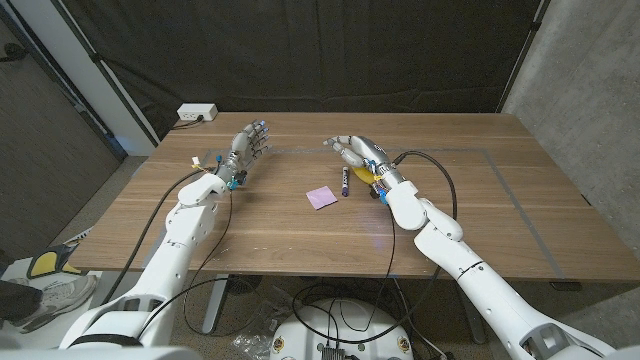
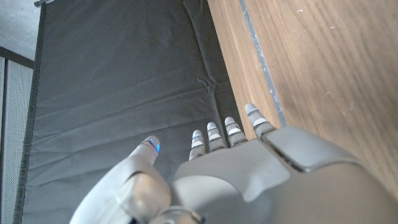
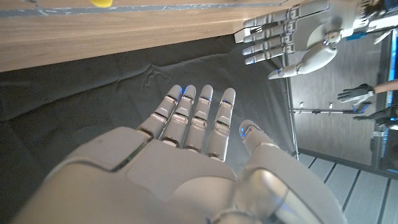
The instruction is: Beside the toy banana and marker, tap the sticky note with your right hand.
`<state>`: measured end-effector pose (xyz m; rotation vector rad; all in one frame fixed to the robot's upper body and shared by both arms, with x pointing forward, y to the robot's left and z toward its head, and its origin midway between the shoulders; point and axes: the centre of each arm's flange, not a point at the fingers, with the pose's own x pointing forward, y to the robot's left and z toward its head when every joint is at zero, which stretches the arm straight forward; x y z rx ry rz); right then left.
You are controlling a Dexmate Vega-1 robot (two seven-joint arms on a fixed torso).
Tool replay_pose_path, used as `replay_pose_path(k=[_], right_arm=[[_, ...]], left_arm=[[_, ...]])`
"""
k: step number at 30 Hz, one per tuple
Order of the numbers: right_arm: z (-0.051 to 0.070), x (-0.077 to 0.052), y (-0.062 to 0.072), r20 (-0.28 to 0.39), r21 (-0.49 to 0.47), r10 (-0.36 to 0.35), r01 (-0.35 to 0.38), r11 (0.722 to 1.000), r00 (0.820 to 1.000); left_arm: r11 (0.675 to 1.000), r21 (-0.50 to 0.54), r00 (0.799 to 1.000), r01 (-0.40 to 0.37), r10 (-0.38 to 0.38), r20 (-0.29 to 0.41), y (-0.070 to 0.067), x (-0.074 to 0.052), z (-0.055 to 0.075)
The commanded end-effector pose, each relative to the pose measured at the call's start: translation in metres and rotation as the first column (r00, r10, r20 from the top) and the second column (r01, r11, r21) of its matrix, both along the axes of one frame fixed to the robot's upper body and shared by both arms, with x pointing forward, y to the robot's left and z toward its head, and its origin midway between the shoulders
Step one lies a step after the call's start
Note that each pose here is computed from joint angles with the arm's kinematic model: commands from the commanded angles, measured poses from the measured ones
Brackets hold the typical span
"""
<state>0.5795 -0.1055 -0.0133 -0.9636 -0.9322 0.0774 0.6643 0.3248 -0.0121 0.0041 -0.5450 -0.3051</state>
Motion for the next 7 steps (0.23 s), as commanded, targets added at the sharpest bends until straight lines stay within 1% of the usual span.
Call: replay_pose_path(k=[1, 4, 7], right_arm=[[-0.001, -0.007, -0.002, 0.023, 0.065, -0.042, 0.040, 0.997, 0.999], [-0.004, -0.010, 0.005, 0.053, 0.064, -0.040, 0.037, 0.997, 0.998], [-0.004, -0.008, 0.010, 0.036, 0.064, -0.030, 0.027, 0.998, 0.999]], left_arm=[[0.998, 0.038, 0.998, 0.050, -0.049, -0.036, 0.002, 0.000, -0.009], [0.997, 0.047, 0.997, 0.060, -0.058, -0.047, 0.001, 0.001, -0.013], [0.998, 0.035, 0.997, 0.057, -0.055, -0.050, 0.003, -0.002, -0.021]])
